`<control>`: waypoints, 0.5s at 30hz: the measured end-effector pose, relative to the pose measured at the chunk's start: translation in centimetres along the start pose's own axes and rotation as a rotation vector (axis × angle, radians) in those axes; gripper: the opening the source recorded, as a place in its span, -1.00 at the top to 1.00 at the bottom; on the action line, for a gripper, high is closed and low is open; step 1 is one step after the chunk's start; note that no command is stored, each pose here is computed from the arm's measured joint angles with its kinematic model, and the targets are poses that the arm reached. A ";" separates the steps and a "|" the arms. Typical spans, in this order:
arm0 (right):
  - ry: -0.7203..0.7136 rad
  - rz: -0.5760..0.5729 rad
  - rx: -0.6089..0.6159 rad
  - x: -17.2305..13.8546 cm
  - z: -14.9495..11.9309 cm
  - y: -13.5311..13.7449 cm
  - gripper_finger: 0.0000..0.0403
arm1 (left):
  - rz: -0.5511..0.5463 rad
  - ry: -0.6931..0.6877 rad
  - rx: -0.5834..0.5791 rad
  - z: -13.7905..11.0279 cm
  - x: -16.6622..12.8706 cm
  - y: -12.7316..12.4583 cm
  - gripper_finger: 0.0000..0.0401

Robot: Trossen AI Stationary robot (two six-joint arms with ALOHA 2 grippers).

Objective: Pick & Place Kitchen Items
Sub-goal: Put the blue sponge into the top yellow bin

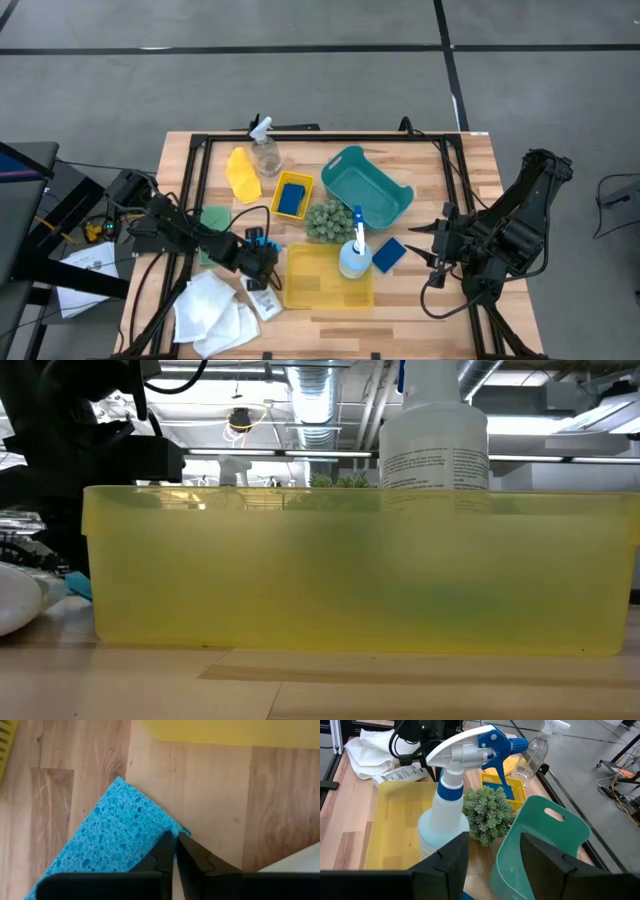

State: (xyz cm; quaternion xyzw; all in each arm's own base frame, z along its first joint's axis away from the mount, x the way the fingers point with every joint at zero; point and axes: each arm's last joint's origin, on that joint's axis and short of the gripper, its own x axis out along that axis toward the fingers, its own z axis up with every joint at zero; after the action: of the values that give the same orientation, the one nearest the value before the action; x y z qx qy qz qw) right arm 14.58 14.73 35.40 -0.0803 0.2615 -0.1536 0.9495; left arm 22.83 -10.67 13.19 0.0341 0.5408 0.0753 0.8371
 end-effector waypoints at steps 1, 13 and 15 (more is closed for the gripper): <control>0.000 0.000 0.000 0.0 0.0 0.0 0.17 | -0.003 -0.003 -0.005 0.0 0.0 0.0 0.97; 0.002 0.001 0.003 0.0 0.0 0.0 0.17 | -0.016 -0.216 -0.109 0.8 -4.4 0.6 0.99; 0.004 0.001 -0.001 0.1 0.0 0.1 0.17 | -0.029 -0.278 -0.137 0.4 -5.6 0.8 1.00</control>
State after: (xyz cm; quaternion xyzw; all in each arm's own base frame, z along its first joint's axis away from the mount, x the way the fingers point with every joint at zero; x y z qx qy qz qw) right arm 14.65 14.83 35.31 -0.0805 0.2636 -0.1533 0.9490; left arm 20.91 -10.78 18.52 -0.0205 0.4139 0.0946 0.9052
